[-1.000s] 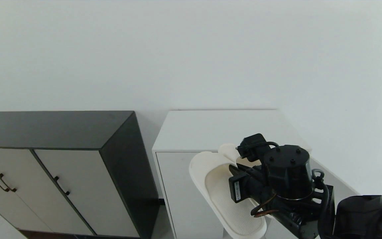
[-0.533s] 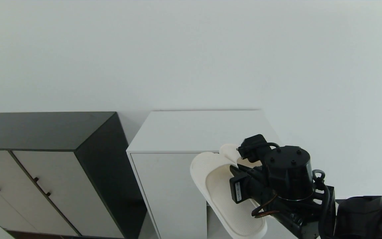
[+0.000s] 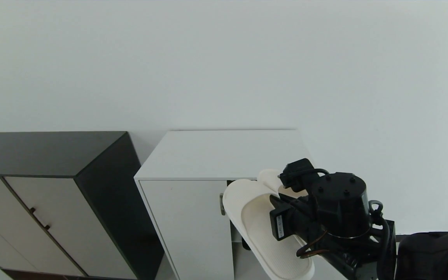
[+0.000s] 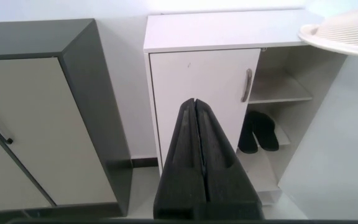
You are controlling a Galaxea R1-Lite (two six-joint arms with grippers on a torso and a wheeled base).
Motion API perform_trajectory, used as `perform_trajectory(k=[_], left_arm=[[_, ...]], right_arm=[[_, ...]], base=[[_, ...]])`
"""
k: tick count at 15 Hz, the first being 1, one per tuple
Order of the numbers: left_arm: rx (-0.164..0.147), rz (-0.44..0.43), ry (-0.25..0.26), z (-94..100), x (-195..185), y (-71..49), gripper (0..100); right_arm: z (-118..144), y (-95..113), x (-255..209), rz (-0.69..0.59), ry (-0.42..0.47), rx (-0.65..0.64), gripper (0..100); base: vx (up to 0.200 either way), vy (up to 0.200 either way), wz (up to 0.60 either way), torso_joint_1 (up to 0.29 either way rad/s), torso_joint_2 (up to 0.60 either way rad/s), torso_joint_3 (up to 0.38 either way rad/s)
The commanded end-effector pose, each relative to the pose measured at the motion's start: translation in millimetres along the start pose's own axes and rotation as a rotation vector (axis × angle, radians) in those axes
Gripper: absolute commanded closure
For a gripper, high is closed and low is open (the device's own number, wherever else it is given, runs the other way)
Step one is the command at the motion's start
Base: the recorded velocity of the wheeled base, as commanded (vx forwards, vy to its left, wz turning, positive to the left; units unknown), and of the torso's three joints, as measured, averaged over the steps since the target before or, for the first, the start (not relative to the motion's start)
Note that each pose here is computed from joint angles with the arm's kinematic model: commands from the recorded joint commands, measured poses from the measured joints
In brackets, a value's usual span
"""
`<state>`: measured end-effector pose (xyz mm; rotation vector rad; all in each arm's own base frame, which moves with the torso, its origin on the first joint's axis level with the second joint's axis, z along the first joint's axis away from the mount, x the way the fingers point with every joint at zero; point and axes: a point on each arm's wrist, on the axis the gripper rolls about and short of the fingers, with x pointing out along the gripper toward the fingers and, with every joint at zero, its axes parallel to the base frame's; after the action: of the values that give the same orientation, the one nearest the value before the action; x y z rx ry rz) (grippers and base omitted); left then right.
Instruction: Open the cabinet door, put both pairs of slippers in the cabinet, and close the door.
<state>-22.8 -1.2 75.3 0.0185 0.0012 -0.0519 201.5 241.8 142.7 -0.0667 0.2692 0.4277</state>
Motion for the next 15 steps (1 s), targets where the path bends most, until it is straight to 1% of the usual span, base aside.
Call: perform_trajectory(k=[1,9,15], left_arm=[[0.0,0.0,0.001,0.1,0,0.0,100],[-0.002,0.001,0.001,0.1,0,0.0,100],[0.0,0.0,0.001,0.1,0,0.0,100]], right_arm=[[2,2,-6,0.014,-0.008,0.0,100],[-7,-2,-12,0.011,0.02,-0.017,100],[-10,1,-14,0.022,0.03,-0.03,100]], base=[[0.0,0.0,0.0,0.0,0.0,0.0],[0.0,0.0,0.0,-0.007,0.01,0.007],[0.0,0.0,0.0,-0.159,0.36,0.203]])
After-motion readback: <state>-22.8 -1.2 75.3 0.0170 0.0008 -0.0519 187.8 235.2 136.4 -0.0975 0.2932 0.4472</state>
